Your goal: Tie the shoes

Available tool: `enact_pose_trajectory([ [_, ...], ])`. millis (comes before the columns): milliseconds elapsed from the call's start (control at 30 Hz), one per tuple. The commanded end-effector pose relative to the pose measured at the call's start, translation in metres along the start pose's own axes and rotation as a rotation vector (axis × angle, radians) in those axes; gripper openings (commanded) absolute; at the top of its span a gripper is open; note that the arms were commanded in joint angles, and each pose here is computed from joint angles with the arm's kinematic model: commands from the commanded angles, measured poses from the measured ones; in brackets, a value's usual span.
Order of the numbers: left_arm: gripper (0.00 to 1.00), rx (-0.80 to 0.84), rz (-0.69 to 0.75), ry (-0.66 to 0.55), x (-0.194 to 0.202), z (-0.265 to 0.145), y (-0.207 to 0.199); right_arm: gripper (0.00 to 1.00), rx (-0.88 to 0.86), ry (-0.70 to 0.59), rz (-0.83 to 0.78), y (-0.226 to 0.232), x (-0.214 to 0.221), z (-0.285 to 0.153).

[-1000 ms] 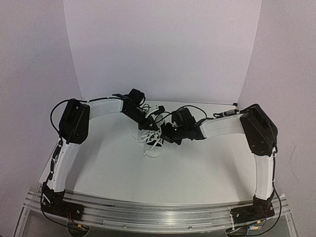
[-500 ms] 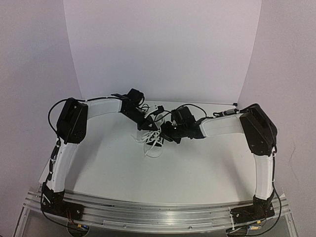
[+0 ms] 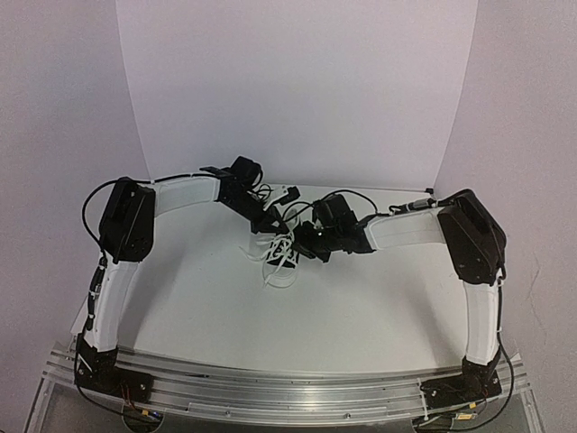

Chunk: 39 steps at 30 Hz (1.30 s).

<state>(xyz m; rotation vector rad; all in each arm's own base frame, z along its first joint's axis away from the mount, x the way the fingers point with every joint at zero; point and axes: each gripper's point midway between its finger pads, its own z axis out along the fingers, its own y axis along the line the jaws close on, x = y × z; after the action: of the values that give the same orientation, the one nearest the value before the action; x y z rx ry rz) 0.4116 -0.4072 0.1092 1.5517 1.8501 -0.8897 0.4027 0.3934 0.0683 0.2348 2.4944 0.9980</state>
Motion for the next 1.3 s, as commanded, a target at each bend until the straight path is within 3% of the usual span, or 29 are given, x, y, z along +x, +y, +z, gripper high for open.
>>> enact_pose_trajectory([
  [0,0.00,0.023,0.015,-0.045,-0.025,-0.020,-0.016,0.00,-0.034,-0.034,0.052,0.013,-0.016,0.008],
  [333,0.00,0.043,-0.056,-0.045,-0.018,-0.018,-0.022,0.00,-0.037,-0.126,0.145,0.007,-0.036,0.016],
  [733,0.00,0.044,-0.115,-0.038,-0.010,-0.012,-0.017,0.00,-0.214,-0.153,0.185,0.023,-0.043,0.022],
  [933,0.00,0.069,-0.202,-0.075,-0.014,-0.019,-0.006,0.00,-0.292,-0.214,0.143,0.025,-0.054,0.026],
  [1267,0.00,0.054,-0.288,-0.134,-0.019,-0.029,0.011,0.00,-0.393,-0.193,0.085,0.035,-0.046,0.029],
])
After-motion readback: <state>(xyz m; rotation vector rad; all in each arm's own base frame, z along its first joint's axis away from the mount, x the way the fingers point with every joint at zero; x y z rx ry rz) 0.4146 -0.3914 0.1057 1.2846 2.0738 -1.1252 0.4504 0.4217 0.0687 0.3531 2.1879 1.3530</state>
